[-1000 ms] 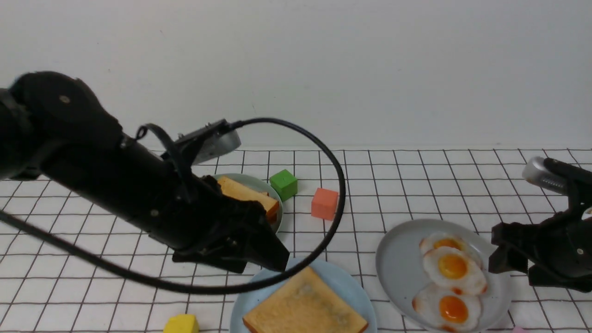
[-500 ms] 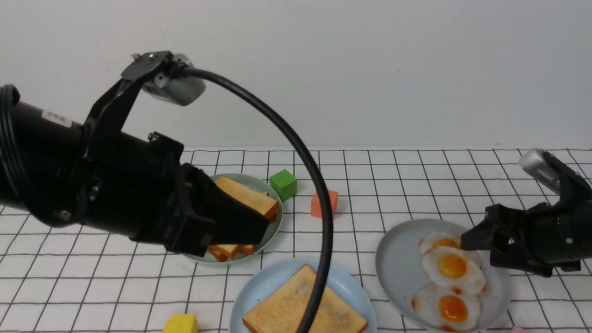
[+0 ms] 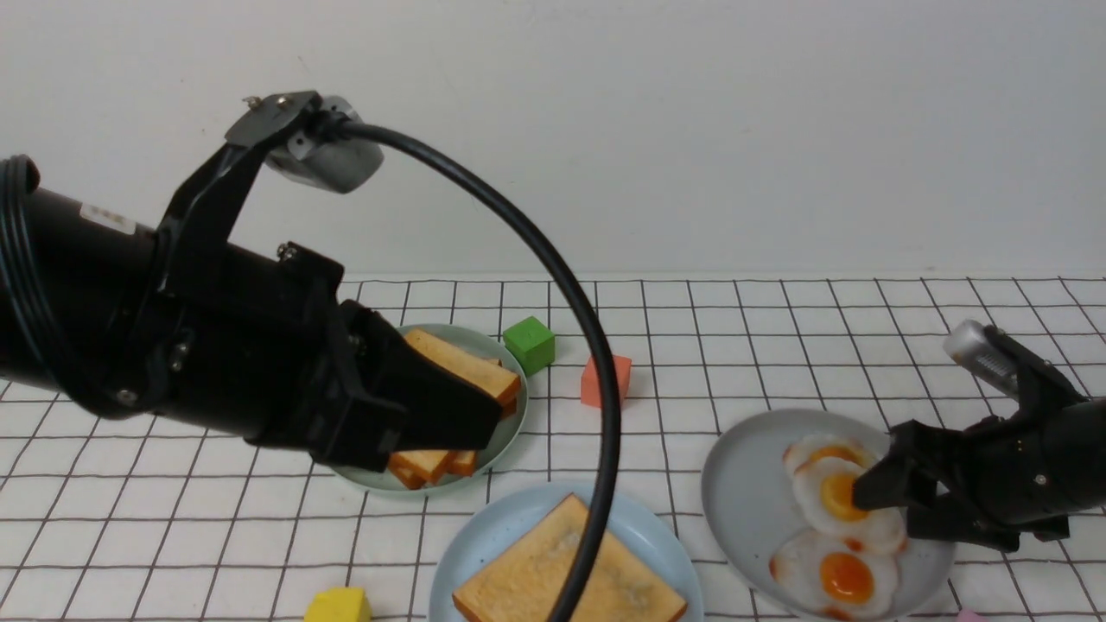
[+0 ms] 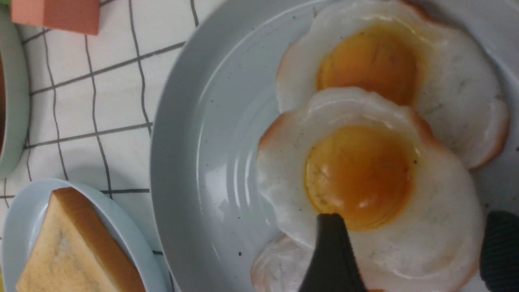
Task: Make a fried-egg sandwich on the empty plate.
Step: Use the right arm to grab a fried egg, then use the right arm to place the fried egg on the slice of bread in the middle
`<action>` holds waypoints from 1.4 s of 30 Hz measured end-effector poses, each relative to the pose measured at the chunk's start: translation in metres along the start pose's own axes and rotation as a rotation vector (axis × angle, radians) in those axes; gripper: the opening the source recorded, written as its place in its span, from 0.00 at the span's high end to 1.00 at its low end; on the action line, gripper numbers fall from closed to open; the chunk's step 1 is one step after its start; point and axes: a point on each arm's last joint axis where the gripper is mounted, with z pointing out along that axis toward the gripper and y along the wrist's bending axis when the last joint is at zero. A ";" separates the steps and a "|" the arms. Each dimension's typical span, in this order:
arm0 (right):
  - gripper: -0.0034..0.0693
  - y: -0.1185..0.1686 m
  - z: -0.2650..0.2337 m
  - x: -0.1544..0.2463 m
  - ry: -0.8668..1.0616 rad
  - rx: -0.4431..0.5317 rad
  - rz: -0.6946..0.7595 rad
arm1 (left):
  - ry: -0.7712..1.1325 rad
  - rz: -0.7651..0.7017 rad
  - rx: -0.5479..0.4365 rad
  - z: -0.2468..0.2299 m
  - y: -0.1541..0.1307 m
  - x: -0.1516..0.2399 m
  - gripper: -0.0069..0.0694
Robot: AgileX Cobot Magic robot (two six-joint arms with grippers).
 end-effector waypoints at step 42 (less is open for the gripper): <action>0.87 0.149 0.006 0.070 0.140 -0.432 -0.225 | 0.161 -0.341 -0.298 -0.005 0.023 0.019 0.92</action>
